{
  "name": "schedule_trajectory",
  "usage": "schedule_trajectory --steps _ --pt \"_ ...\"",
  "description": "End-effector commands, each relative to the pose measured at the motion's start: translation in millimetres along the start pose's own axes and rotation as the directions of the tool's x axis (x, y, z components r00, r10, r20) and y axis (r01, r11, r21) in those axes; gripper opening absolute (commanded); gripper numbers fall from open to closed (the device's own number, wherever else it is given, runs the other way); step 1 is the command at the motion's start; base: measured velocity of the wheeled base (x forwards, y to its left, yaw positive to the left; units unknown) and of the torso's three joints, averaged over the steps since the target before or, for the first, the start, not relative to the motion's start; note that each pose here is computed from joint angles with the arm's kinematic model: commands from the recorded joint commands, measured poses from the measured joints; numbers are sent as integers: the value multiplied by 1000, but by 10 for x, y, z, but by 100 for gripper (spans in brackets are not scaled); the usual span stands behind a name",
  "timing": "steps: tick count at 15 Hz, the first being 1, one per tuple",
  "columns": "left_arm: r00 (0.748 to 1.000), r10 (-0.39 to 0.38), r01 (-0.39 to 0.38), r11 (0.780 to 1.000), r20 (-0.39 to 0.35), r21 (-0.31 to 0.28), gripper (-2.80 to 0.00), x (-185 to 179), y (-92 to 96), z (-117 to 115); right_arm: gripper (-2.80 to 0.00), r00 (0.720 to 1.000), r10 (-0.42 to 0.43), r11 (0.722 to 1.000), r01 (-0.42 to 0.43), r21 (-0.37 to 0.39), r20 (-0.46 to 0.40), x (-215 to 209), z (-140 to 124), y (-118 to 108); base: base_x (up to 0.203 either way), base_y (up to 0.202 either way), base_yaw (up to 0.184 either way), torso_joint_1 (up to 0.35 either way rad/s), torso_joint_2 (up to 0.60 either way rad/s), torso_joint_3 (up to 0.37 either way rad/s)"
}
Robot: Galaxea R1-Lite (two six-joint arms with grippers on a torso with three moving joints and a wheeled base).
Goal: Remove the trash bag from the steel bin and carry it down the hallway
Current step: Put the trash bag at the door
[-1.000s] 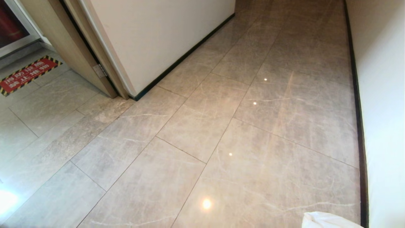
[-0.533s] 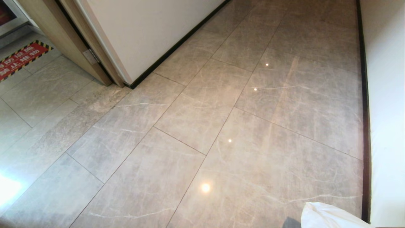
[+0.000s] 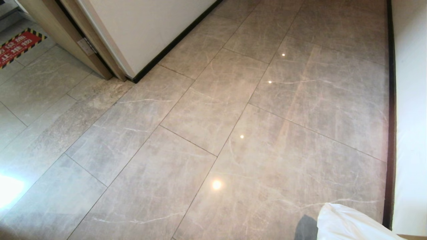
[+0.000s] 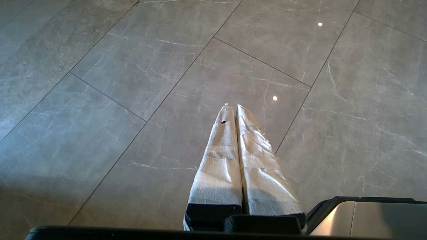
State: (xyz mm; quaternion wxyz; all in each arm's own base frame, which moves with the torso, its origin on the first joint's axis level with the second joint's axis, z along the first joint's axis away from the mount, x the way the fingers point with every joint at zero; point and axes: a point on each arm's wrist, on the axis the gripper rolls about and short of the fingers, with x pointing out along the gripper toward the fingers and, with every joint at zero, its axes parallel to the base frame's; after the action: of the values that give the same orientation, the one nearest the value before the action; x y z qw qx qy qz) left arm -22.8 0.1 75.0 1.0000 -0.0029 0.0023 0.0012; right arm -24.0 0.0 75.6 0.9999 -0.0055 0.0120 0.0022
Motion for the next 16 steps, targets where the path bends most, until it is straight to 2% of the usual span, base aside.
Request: schedule_trajectory --steps 1,3,5,6,7,10,13,16 --pt "1000 1 -1 1000 0 0 -280 0 0 0 -280 1000 -3 1000 3 -2 17 -4 25 -1 0 0 0 0 0 0" --pt "1000 1 -1 1000 0 0 -280 0 0 0 -280 999 -8 1000 9 -25 50 -89 241 -4 0 0 0 0 0 0" --pt "1000 1 -1 1000 0 0 -280 0 0 0 -280 996 -31 997 25 -69 -78 -201 352 -11 0 0 0 0 0 0" --pt "1000 1 -1 1000 0 0 -280 0 0 0 -280 985 -79 993 65 -97 -151 -255 413 -22 0 0 0 0 0 0" --pt "1000 1 -1 1000 0 0 -280 0 0 0 -280 970 -121 988 97 -123 -209 -265 497 -33 0 0 0 0 0 0" --pt "1000 1 -1 1000 0 0 -280 0 0 0 -280 929 -145 982 95 -161 -340 -77 718 -47 0 0 0 0 0 0" --pt "1000 1 -1 1000 0 0 -280 0 0 0 -280 862 -171 977 86 -197 -476 316 827 -53 0 0 0 0 0 0" --pt "1000 1 -1 1000 0 0 -280 0 0 0 -280 821 -145 979 39 -199 -552 886 851 -3 0 0 0 0 0 0"
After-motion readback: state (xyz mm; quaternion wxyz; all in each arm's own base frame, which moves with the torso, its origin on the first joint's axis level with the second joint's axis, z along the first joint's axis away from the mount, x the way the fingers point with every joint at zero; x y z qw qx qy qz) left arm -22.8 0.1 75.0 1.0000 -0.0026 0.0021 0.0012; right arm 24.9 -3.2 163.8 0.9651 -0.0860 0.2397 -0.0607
